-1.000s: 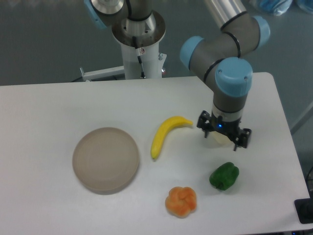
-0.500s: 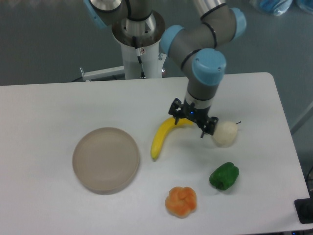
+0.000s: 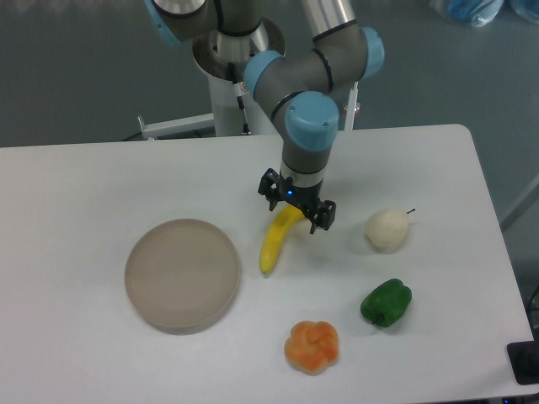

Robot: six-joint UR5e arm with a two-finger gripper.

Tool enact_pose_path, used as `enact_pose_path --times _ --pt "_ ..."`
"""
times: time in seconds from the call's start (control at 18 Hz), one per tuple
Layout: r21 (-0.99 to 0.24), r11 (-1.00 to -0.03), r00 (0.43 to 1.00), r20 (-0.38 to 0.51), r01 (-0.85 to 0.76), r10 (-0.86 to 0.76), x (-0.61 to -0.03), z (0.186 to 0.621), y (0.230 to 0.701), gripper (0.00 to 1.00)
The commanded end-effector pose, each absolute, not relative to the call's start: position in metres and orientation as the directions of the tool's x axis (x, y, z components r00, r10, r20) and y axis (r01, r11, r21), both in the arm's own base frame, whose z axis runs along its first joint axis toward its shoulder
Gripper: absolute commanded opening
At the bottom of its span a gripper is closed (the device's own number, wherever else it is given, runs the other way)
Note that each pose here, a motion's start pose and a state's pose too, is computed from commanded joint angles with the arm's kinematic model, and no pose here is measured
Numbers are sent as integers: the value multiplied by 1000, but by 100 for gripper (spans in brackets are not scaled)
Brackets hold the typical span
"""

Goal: Pick up the banana from the table
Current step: 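Lower the open gripper onto the banana's stem end, then close the gripper on the banana and lift it slightly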

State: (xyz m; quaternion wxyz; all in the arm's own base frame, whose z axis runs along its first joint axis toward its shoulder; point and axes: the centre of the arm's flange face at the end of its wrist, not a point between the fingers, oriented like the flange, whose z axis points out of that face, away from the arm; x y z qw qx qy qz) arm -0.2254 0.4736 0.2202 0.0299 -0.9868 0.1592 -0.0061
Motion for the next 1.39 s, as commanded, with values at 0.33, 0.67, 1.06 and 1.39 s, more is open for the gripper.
enact_pose_path --times 0.33,0.67,1.06,1.39 --pt "-43 -949 949 32 -311 -313 -218 202 476 100" --pt "-40 -950 950 35 -308 -310 -214 190 482 100" --pt "-43 -958 958 32 -285 -286 -214 191 487 52" --pt "-46 -957 957 28 -288 -289 -215 193 489 31"
